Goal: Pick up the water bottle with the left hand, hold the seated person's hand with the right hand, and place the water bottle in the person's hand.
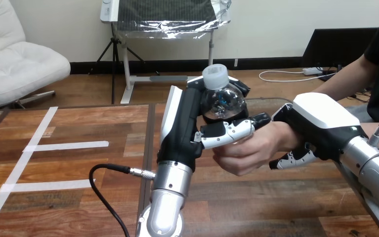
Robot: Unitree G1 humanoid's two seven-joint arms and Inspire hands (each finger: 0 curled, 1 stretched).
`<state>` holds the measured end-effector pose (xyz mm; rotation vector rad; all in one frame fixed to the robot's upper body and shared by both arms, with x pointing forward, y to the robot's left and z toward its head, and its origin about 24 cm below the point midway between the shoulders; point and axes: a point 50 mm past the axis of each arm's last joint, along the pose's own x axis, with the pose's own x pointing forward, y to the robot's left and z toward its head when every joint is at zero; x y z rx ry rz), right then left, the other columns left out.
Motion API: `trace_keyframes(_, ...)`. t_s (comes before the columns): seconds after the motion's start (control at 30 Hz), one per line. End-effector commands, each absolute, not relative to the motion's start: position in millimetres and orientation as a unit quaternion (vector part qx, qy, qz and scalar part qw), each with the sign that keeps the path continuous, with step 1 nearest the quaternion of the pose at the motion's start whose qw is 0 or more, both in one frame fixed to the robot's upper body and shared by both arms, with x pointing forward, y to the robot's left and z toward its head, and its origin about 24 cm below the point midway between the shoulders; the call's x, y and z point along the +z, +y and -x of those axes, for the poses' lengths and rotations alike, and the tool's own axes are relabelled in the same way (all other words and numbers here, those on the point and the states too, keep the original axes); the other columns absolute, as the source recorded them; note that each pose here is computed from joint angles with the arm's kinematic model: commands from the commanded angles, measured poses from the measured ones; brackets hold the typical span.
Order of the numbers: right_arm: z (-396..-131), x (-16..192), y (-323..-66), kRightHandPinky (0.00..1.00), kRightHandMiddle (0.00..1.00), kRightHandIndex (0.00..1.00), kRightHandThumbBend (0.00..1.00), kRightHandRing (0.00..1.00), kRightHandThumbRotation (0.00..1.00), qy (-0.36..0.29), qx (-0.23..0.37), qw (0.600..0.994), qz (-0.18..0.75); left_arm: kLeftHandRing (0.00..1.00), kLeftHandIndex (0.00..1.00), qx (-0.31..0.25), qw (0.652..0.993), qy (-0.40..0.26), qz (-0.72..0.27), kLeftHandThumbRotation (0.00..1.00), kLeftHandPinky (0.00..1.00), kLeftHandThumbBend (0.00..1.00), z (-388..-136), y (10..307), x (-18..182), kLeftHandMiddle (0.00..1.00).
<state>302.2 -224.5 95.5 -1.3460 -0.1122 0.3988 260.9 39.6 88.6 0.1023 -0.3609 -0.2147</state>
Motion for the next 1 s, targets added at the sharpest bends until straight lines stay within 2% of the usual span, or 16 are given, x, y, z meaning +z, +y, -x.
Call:
trace_keyframes(0.0,-309.5,118.4,-240.7,0.16,0.28,0.30,0.74,0.21,0.00,-0.056,0.130,0.770,0.623,0.38,0.46,-0.130,0.961,-0.241,0.044,0.00,0.33,0.66,-255.2,-0.2,126.6,0.43)
trace_keyframes(0.8,-308.9,116.1,-241.7,0.16,0.30,0.32,0.75,0.22,0.00,-0.068,0.122,0.759,0.636,0.38,0.46,-0.129,0.960,-0.244,0.036,0.00,0.33,0.65,-255.7,1.5,125.8,0.43)
trace_keyframes(0.9,-308.7,115.7,-242.4,0.18,0.34,0.35,0.78,0.25,0.00,-0.067,0.122,0.753,0.643,0.38,0.46,-0.130,0.960,-0.245,0.032,0.00,0.33,0.65,-256.0,1.7,125.6,0.43)
trace_keyframes(0.97,-308.8,115.5,-243.0,0.23,0.42,0.40,0.78,0.31,0.00,-0.062,0.123,0.751,0.646,0.39,0.46,-0.131,0.960,-0.246,0.028,0.00,0.34,0.65,-256.1,1.6,125.6,0.44)
